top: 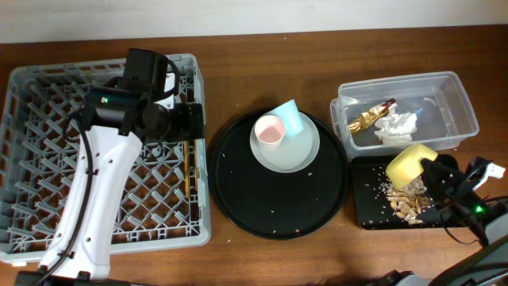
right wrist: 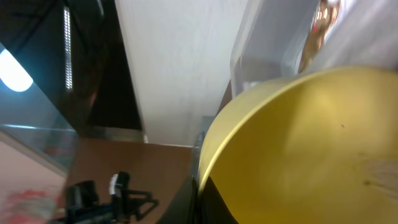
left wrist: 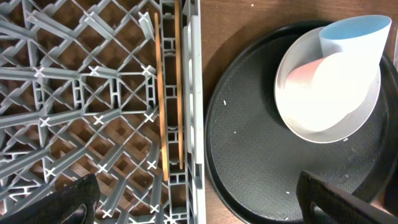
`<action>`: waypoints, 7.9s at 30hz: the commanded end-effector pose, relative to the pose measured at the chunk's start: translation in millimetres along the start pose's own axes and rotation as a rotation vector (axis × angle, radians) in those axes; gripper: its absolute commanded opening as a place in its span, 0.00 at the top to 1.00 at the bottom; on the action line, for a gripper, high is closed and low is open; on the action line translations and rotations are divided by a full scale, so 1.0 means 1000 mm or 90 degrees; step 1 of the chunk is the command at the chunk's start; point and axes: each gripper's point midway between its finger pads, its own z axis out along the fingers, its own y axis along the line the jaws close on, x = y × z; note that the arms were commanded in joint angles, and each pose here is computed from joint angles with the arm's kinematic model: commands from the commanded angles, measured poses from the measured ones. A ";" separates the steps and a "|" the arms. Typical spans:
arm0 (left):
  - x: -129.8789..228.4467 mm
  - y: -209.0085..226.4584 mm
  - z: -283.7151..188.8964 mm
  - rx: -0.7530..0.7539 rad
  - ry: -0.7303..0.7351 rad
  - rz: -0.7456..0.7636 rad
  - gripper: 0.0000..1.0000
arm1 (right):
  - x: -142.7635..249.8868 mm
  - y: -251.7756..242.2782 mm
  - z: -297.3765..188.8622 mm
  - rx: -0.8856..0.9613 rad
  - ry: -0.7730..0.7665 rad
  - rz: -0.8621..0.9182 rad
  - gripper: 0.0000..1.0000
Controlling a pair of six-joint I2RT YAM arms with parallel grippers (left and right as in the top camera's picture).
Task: Sort waste into correct bins and load items into the dishwasher rack
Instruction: 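Tip the yellow bowl over the black tray to empty the scraps, then set the yellow bowl on the round tray and grasp the pink cup, then lift the pink cup with the right gripper toward the left gripper, then grasp the pink cup with the left gripper and release the right, then place the pink cup upside down in the rack's back corner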
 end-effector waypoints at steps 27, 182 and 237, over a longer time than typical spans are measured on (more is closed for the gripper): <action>-0.002 -0.001 -0.003 0.005 -0.006 -0.002 0.01 | 0.091 0.099 0.080 0.388 0.195 -0.381 0.96; 0.030 -0.193 -0.134 0.847 -0.049 0.347 0.85 | 0.188 0.233 0.157 -0.208 0.503 -0.558 0.96; -0.105 0.054 0.131 -0.069 -0.103 -0.045 0.25 | 0.126 0.076 0.123 0.343 0.472 -0.529 0.80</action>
